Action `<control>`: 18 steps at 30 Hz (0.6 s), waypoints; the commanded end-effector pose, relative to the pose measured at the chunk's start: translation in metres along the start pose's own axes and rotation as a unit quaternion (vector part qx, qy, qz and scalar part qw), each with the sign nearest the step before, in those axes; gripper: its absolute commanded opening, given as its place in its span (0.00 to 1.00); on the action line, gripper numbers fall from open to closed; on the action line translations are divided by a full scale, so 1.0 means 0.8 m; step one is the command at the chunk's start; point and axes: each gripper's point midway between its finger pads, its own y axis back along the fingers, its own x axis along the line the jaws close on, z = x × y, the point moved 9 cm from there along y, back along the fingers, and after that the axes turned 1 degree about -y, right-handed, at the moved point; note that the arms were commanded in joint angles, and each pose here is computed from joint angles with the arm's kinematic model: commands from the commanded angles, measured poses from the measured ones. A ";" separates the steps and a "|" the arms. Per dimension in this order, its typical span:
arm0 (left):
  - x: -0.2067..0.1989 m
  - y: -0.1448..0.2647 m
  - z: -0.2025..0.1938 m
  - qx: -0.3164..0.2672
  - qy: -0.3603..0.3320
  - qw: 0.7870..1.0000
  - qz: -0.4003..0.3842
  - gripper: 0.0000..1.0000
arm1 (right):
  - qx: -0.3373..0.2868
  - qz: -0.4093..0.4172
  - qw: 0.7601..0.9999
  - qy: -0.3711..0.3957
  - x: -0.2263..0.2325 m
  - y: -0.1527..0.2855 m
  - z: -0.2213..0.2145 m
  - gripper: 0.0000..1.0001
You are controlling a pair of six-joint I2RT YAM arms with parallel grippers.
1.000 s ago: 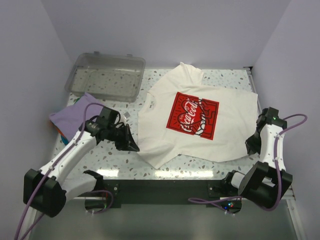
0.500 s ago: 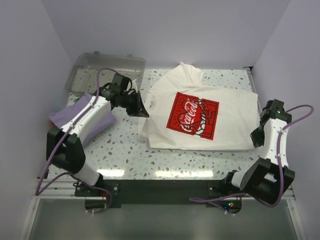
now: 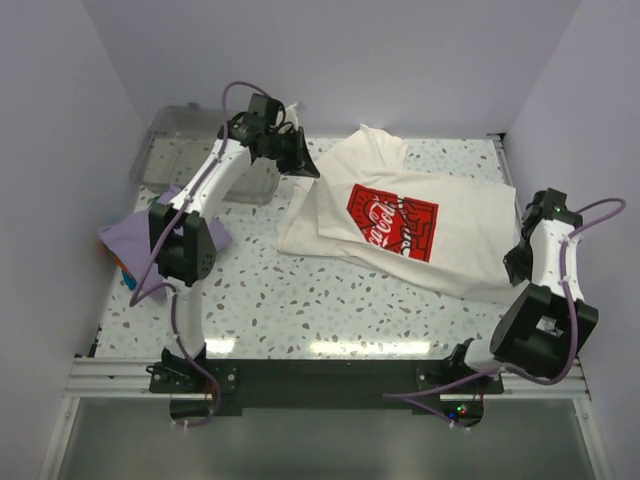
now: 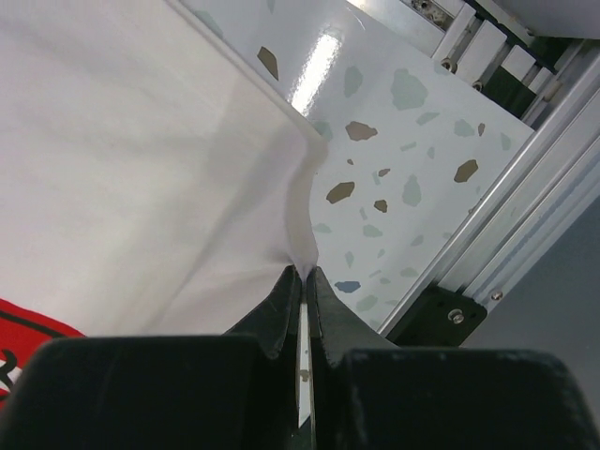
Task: Fold and stack the t-shirts
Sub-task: Fold the tshirt
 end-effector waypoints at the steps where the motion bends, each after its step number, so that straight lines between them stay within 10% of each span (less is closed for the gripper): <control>1: -0.002 -0.005 0.023 0.005 -0.020 1.000 -0.020 0.00 | -0.041 -0.006 0.999 -0.021 0.008 0.003 0.023 0.00; 18: 0.000 -0.046 0.064 -0.060 -0.040 0.994 -0.081 0.00 | -0.038 -0.017 0.999 -0.028 0.034 -0.026 0.043 0.00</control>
